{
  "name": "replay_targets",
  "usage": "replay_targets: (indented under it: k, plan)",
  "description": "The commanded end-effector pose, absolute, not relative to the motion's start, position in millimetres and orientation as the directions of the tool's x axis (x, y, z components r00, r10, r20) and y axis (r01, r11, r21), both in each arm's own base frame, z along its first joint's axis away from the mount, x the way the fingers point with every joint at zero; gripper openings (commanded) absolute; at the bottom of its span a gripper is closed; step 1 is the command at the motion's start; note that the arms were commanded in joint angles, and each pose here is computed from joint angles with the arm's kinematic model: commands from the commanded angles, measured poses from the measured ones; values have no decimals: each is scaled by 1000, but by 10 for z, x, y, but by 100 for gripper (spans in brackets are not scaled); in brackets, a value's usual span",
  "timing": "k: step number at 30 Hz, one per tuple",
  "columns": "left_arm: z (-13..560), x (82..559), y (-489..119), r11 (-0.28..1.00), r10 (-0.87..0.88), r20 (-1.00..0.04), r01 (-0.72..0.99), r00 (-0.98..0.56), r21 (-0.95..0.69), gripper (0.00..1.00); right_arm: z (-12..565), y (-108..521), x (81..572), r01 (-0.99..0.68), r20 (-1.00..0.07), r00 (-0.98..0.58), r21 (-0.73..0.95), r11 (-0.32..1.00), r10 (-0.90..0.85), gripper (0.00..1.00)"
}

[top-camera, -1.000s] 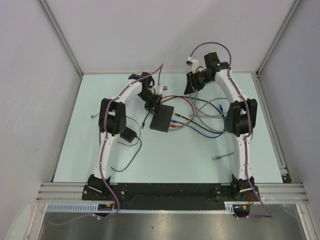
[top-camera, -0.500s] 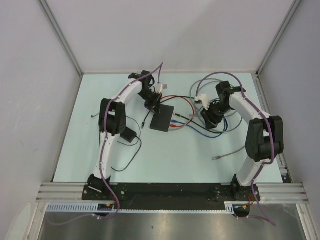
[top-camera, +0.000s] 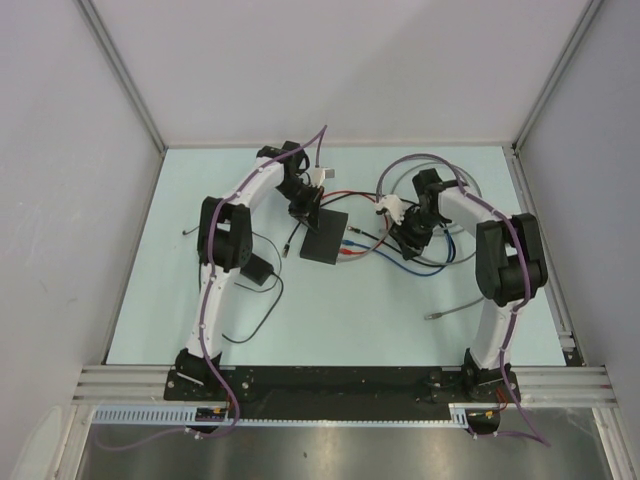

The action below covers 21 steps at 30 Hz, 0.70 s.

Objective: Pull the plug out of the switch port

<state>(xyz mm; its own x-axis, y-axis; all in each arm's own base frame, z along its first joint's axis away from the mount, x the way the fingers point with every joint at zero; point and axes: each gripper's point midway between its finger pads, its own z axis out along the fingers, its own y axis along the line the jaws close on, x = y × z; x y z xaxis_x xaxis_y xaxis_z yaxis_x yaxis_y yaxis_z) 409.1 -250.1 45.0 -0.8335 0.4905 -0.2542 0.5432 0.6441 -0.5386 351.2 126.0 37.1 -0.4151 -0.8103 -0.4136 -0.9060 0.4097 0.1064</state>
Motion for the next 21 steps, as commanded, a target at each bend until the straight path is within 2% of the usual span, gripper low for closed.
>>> replay_targets:
  k: [1,5,8,15,21]
  plan:
    - [604,4122,-2476,636,509,-297,585,-808,-503,3,289,1304,3621,-918,-404,-380,56,392,-832,45]
    - [604,4096,-2471,636,512,-290,584,-808,-504,3,325,1233,3613,-915,-383,-384,41,400,-840,20]
    - [601,4090,-2477,635,511,-289,582,-810,-509,3,497,1093,3496,-918,-378,-384,55,394,-842,12]
    - [562,4094,-2514,631,507,-286,576,-813,-520,3,702,435,2965,-946,-295,-324,120,301,-899,10]
    - [524,4097,-2559,625,505,-285,573,-815,-531,3,555,-246,2686,-971,-97,-189,165,172,-977,10]
